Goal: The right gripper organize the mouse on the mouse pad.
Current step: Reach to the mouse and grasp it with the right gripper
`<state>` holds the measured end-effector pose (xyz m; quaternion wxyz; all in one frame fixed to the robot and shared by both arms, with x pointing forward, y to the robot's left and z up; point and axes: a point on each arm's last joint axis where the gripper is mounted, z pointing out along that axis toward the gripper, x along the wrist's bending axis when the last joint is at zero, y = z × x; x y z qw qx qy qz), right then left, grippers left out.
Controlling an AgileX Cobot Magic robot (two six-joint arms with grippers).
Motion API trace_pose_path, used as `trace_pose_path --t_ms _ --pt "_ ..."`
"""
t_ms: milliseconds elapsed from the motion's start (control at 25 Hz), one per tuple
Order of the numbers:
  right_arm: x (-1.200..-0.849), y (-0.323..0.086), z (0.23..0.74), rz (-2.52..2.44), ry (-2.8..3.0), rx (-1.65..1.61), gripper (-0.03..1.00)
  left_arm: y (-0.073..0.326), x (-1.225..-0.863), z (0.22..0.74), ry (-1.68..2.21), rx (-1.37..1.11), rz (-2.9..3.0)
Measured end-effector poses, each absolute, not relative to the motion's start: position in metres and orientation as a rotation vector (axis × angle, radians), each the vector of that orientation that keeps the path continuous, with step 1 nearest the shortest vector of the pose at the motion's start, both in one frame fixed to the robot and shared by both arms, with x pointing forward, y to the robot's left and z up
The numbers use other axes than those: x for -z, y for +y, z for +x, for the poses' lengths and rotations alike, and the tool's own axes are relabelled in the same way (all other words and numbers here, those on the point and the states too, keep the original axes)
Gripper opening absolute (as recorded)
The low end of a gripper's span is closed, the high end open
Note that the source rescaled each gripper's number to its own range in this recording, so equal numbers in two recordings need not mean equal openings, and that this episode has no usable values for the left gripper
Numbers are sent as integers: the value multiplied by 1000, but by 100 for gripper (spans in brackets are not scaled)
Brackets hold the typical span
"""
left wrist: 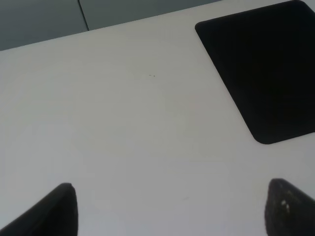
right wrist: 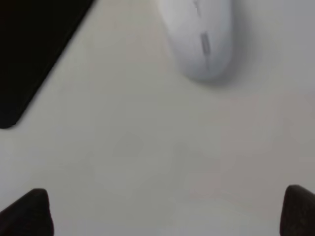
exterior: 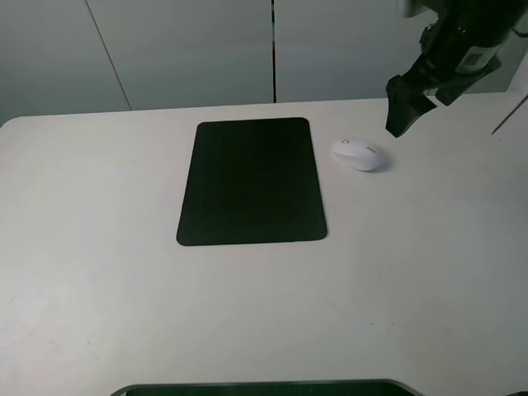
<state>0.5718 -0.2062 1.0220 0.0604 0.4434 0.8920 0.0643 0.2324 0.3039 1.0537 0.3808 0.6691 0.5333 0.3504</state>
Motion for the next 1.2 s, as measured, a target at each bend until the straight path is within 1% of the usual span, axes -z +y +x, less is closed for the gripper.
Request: trace_pose_path --t_ms 360,560,760,960,1200 --pt "-968 -174 611 975 2948 -157 100 304 -1054 232 1361 -894 1708" --pt "-949 -167 632 861 2973 -162 100 304 -1054 232 1361 -894 1708" --pt "-937 -179 652 851 2918 -217 100 304 -1054 232 1361 -894 1708" --pt "-924 -196 661 910 2903 -212 100 304 -1054 232 1361 -894 1708" --pt "-909 -197 664 923 2923 -254 100 304 -1054 232 1361 -894 1708"
